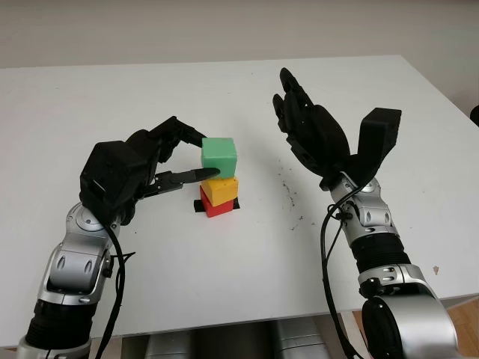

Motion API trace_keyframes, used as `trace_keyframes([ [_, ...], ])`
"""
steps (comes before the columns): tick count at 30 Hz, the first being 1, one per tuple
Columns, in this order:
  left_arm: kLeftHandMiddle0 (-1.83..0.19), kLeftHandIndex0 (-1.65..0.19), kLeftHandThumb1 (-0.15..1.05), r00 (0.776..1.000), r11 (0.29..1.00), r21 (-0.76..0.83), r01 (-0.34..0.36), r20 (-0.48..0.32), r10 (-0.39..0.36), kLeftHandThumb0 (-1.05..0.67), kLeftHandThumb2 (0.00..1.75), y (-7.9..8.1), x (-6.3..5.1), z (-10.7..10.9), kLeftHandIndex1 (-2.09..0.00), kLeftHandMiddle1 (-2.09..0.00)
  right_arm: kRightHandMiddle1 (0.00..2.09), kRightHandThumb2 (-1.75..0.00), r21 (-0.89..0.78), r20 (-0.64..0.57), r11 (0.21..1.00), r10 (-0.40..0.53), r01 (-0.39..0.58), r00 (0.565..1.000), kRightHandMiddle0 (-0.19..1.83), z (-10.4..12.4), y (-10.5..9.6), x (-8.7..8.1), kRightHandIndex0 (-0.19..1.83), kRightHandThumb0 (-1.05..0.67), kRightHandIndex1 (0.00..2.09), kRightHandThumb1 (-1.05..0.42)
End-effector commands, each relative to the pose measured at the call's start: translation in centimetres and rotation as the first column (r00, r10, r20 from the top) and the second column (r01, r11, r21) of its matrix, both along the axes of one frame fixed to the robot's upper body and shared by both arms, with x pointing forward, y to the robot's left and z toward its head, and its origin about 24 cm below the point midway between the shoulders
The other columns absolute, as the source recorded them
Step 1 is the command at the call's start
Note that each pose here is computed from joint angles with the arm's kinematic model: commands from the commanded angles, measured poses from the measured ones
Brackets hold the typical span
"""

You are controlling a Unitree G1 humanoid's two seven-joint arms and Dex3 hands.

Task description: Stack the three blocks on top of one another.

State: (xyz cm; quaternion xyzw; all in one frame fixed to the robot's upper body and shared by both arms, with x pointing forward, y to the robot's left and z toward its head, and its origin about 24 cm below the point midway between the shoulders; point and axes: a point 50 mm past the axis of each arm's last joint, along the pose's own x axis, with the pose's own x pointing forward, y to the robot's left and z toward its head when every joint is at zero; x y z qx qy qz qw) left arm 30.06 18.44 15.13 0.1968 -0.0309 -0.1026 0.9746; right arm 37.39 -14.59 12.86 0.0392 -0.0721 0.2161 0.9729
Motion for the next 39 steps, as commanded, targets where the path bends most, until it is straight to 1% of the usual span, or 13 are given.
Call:
trace_keyframes([
  [1,-0.07,-0.38,0.97,1.0,1.0,0.001,0.004,0.031,-0.004,-0.45,0.06,0.16,0.0,0.82,-1.69,-0.05,0.0,-0.72,0.002,0.023,1.0,0.0,0.0,1.0,-0.19,0.71,0.07,0.23,-0.19,-0.73,0.0,-1.05],
  [8,-0.06,-0.38,0.97,1.0,1.0,-0.013,0.003,0.023,-0.002,-0.44,0.05,0.18,-0.01,0.81,-1.68,-0.05,0.0,-0.71,0.004,0.025,1.0,-0.004,0.004,1.0,-0.19,0.68,0.14,0.19,-0.19,-0.73,0.0,-1.05],
  [13,-0.08,-0.4,0.96,1.0,1.0,0.014,-0.001,0.021,0.001,-0.46,0.05,0.13,-0.1,0.72,-1.66,-0.06,0.0,-0.71,0.006,0.024,1.0,0.0,0.0,1.0,-0.19,0.74,0.07,0.16,-0.19,-0.73,0.0,-1.05],
  [20,-0.07,-0.42,0.94,1.0,1.0,0.025,-0.004,-0.02,0.005,-0.5,0.05,0.03,-0.03,0.4,-1.63,-0.05,0.0,-0.71,-0.001,0.02,1.0,-0.007,0.007,1.0,-0.19,0.73,-0.03,0.18,-0.19,-0.73,0.0,-1.05],
  [22,-0.07,-0.41,0.93,1.0,1.0,0.018,-0.007,-0.03,0.008,-0.5,0.05,0.01,-0.01,0.36,-1.6,-0.05,0.0,-0.71,-0.001,0.023,1.0,-0.002,0.003,1.0,-0.19,0.77,-0.05,0.21,-0.19,-0.73,0.0,-1.05],
  [27,-0.04,-0.35,0.91,0.999,1.0,0.01,-0.008,-0.044,0.009,-0.5,0.05,-0.01,-0.01,0.38,-1.43,-0.05,0.0,-0.71,-0.01,0.026,1.0,0.0,0.0,1.0,-0.19,0.79,-0.04,0.26,-0.19,-0.73,0.0,-1.05],
  [35,-0.01,-0.34,0.91,0.998,1.0,0.004,-0.01,-0.056,0.01,-0.51,0.05,0.1,-0.06,0.32,-1.37,-0.04,0.0,-0.71,-0.011,0.029,1.0,0.005,-0.005,1.0,-0.19,0.81,-0.02,0.29,-0.19,-0.73,0.0,-1.05],
  [38,0.01,-0.21,0.89,0.999,1.0,-0.005,-0.008,-0.053,0.008,-0.57,0.05,0.11,-0.16,0.43,-1.16,-0.05,0.0,-0.71,-0.015,0.029,1.0,0.003,-0.003,1.0,-0.19,0.81,-0.04,0.32,-0.19,-0.72,0.0,-1.05],
  [39,0.02,-0.13,0.89,0.999,1.0,-0.008,0.009,-0.033,-0.009,-0.61,0.05,0.1,-0.23,0.53,-0.99,-0.05,0.0,-0.71,-0.015,0.03,1.0,0.002,-0.002,1.0,-0.19,0.82,-0.04,0.32,-0.19,-0.72,0.0,-1.05],
])
